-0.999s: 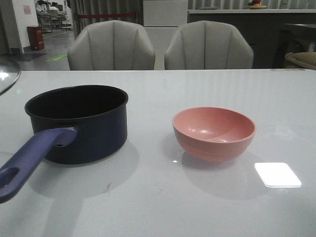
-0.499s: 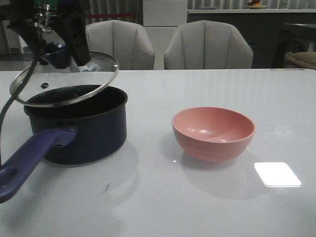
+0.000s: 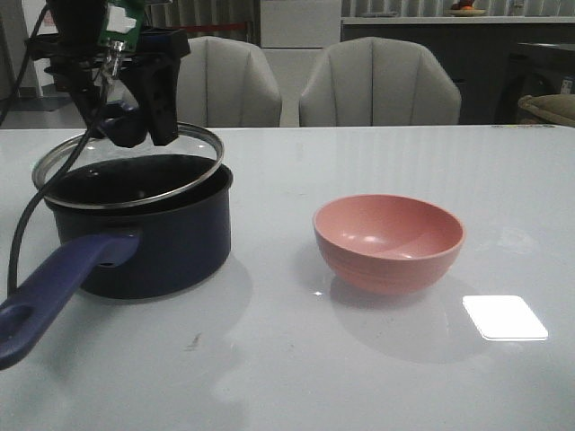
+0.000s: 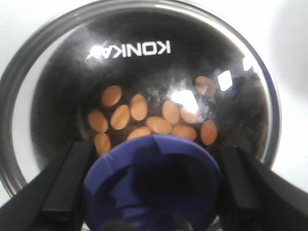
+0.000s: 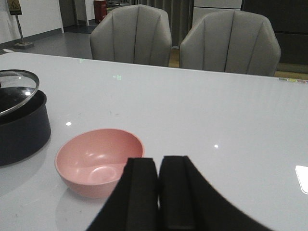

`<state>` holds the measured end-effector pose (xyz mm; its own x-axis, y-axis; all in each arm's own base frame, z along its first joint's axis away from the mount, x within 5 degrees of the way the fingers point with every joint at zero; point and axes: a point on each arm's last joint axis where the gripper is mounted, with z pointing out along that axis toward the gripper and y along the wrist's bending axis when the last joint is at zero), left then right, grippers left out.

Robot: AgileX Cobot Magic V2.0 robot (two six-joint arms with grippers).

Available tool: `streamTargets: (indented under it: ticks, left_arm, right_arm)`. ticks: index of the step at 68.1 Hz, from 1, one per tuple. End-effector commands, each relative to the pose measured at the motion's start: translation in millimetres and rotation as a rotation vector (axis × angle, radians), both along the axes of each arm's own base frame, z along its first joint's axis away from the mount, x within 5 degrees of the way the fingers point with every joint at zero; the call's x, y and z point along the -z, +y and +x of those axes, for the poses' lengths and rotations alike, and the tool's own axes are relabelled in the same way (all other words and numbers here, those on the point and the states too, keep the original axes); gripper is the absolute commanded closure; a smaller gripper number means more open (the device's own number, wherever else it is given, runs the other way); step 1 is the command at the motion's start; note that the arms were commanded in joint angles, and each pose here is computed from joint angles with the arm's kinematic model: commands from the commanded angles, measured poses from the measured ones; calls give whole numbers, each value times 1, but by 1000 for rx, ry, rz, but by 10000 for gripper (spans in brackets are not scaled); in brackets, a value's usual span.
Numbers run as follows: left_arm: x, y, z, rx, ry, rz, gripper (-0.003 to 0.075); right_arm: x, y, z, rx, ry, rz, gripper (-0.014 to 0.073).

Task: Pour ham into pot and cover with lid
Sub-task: 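Carry the lid over the saucepan and lower it onto the rim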

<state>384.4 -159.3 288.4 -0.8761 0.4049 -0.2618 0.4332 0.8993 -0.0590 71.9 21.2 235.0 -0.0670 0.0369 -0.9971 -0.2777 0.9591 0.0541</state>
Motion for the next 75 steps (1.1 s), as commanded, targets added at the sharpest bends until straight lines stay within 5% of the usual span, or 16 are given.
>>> streamTargets:
  ticks: [1, 50, 75]
  left_arm:
    - [-33, 4, -9, -19, -62, -28, 407]
    - [-10, -4, 0, -23, 12, -63, 395]
    - [-9, -2, 2, -26, 0, -46, 125]
  right_arm:
    - [-17, -2, 1, 19, -102, 12, 437]
    - [-17, -2, 1, 19, -102, 12, 437]
    - [-17, -2, 1, 19, -102, 12, 437]
